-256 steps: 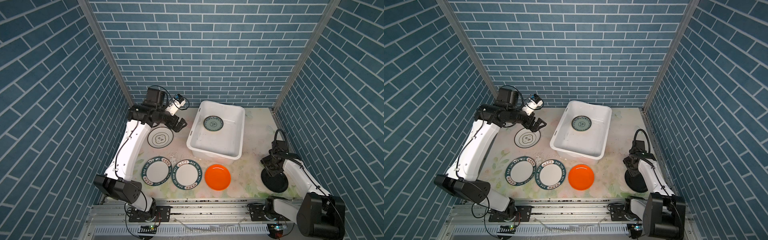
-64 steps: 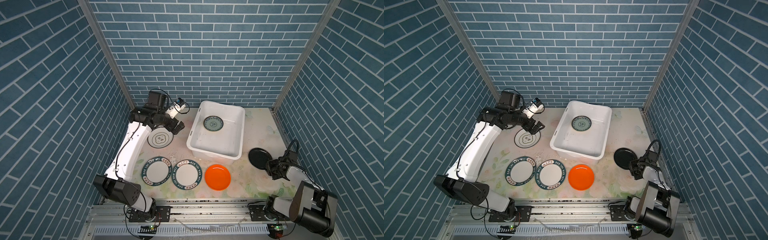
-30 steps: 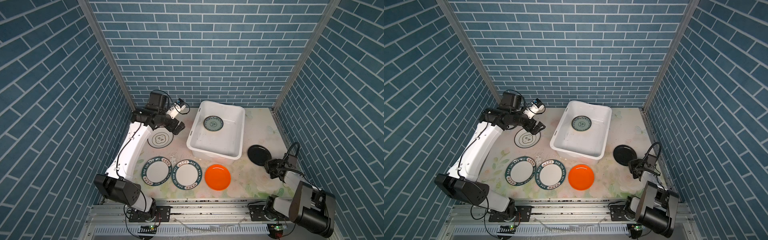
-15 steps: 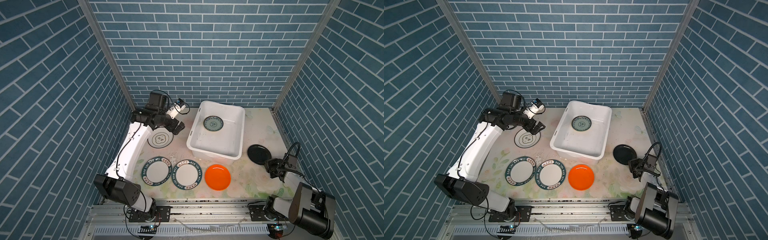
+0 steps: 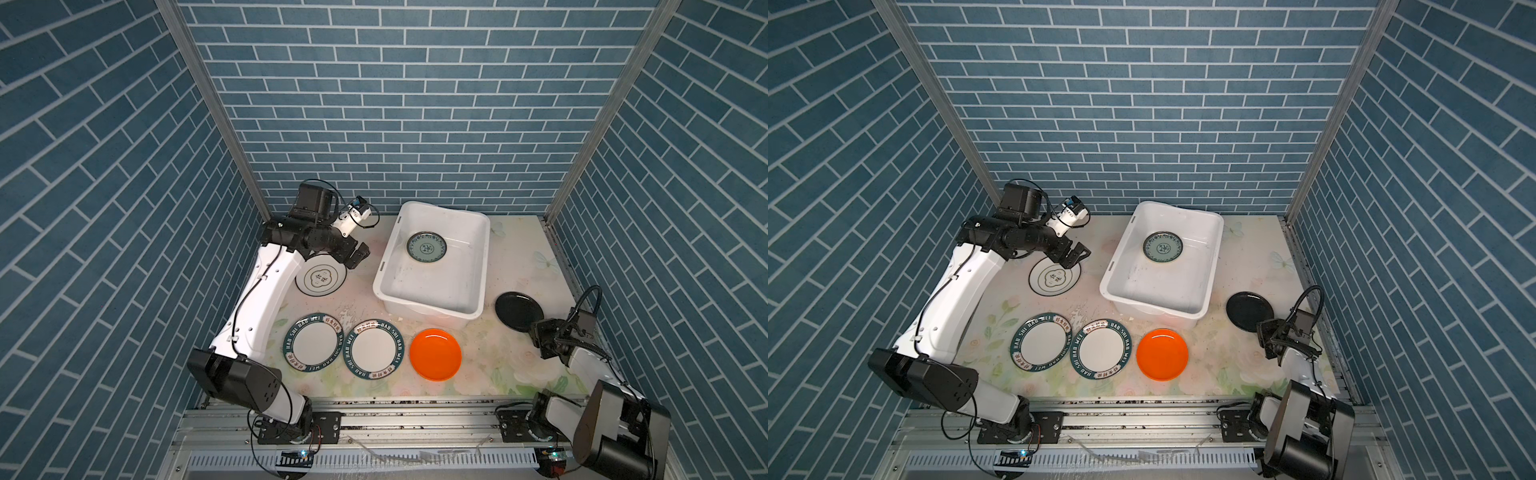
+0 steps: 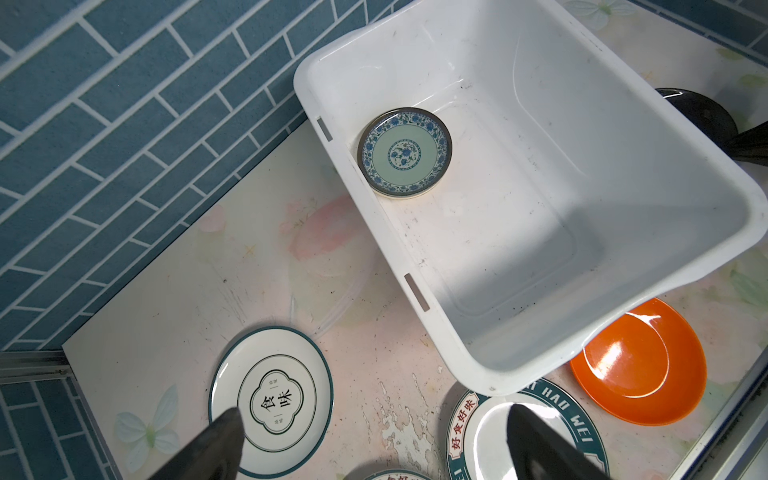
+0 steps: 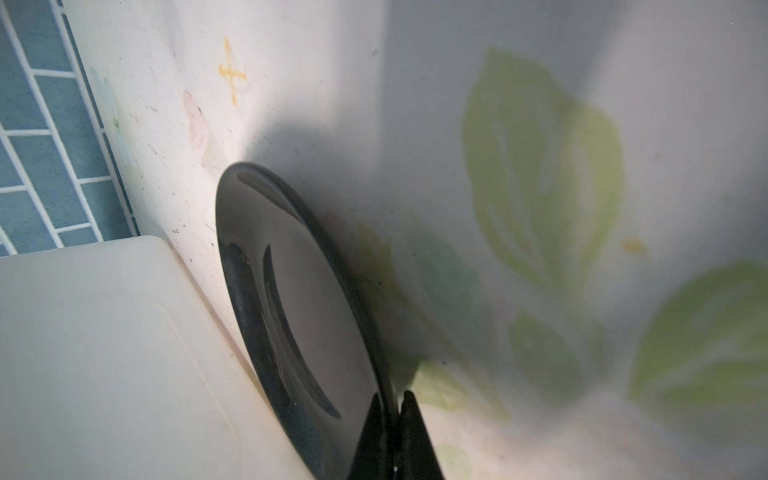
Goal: Place the plates into the plastic bin on the countertop
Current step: 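Lift the black plate with the right gripper toward the bin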
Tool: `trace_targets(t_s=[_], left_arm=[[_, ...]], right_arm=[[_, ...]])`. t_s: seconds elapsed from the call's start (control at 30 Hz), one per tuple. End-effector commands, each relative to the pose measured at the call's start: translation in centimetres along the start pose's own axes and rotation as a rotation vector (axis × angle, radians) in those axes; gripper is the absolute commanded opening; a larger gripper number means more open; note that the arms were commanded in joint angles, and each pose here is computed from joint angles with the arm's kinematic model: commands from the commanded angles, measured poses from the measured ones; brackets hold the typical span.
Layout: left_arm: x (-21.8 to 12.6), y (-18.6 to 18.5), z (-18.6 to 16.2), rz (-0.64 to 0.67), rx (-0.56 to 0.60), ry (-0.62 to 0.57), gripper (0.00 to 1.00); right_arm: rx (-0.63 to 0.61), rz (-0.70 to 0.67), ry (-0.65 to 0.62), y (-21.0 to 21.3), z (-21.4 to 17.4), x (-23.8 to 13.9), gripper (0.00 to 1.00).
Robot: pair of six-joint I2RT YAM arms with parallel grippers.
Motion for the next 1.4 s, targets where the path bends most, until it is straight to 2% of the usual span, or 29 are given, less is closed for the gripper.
trace_targets(t_s=[0.0,0.37,0.97,1.37], left_arm=[[-0.7,-0.2,0.8,0.004,0.024,-0.027,1.0],[-0.7,-0.1,0.9,0.009,0.025,-0.034,1.0],[-0.8,-0.2,1.5,-0.003,0.012,-0.054,1.0],[-0.8,-0.2,1.8,-0.001,0.014,-0.06,0.99]], right_arm=[[0.01,0.048,-0.043,2.3,1.4,-1.2,0.0],[-0.036,0.14,-0.082,6.7,3.5,-3.3,0.0],[-0.19,0.189,-0.102,13.1,5.8,-6.7,0.0],[-0.354,0.247,-0.073,20.7,5.0,-6.9,0.0]])
Point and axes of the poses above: each gripper's point midway between its finger pads, its own x axis out along the fingers, its own y axis along the line the jaws close on, z = x × y, the point moved 4 cm from there along -x, back along the fingers, and after that the axes turned 9 degrees about -x, right-handed, at the moved point
